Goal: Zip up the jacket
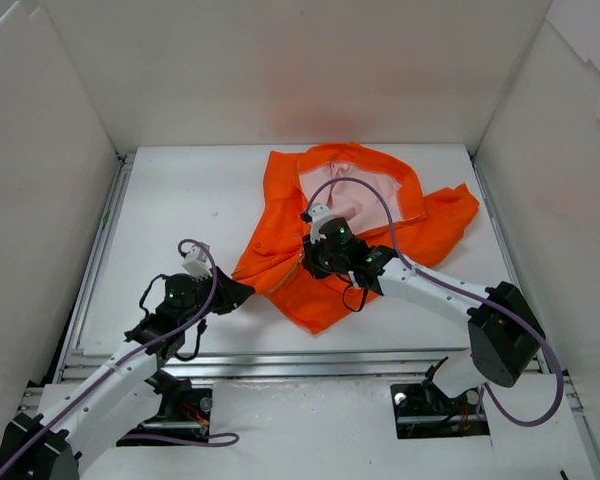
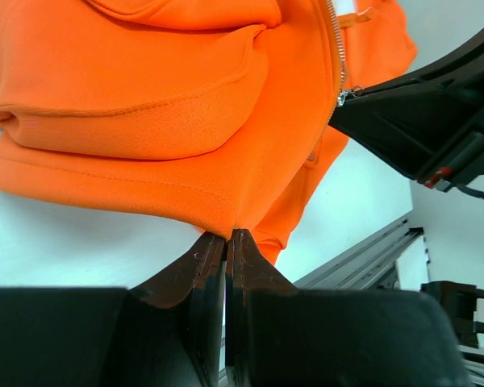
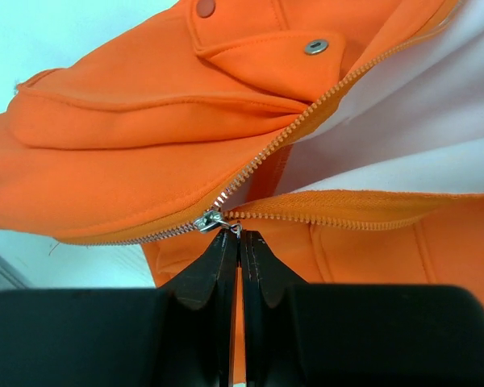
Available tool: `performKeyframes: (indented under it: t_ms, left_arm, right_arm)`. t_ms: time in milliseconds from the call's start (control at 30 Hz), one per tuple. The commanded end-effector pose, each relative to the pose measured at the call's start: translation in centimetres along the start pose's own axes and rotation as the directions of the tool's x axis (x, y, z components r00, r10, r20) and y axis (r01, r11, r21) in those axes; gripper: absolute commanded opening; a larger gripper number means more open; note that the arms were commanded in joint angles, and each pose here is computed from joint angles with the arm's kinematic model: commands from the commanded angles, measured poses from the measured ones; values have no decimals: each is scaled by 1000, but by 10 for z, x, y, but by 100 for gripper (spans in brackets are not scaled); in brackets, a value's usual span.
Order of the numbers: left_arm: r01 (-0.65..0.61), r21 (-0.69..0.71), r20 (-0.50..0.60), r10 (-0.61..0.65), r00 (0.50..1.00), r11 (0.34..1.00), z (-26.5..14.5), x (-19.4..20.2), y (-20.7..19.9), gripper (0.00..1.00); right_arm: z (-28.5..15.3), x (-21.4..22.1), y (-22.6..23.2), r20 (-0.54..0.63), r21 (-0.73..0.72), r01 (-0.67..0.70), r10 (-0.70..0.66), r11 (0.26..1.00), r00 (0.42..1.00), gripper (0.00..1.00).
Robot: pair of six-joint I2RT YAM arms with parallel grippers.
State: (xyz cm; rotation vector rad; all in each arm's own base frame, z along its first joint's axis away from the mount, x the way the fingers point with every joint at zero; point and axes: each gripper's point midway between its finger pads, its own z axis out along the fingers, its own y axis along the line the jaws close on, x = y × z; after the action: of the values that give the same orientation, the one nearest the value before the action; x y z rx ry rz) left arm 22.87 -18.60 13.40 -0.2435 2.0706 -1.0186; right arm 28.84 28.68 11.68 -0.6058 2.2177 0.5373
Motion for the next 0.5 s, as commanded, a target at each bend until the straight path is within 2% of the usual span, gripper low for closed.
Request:
performKeyframes:
  t_ms: [0,100,300,400,467]
  left_arm:
    - [-85,-45,19,86,996,995,-6,-16,-1,0]
    - [-93,-62,46,96,994,994,-9,-26,0,0]
    - [-97,-79,105,105,989,992,-27,-40,-3,0]
    - [-84,-12,185,84,979,996,-44,-58,-25,0]
    - [-107,48,281,90,955,993,-66,-82,-54,0]
  right_arm:
    - [-21,-47,10,120,-42,0,5,999,993,0]
    - [-25,-40,13,109,-54,-12,18,998,994,0]
    - [-43,-39,-22,138,74,-66,55,995,989,0]
    - [-55,-52,-59,190,191,-134,97,972,977,0]
    - [-66,-65,-83,230,261,-182,122,948,966,0]
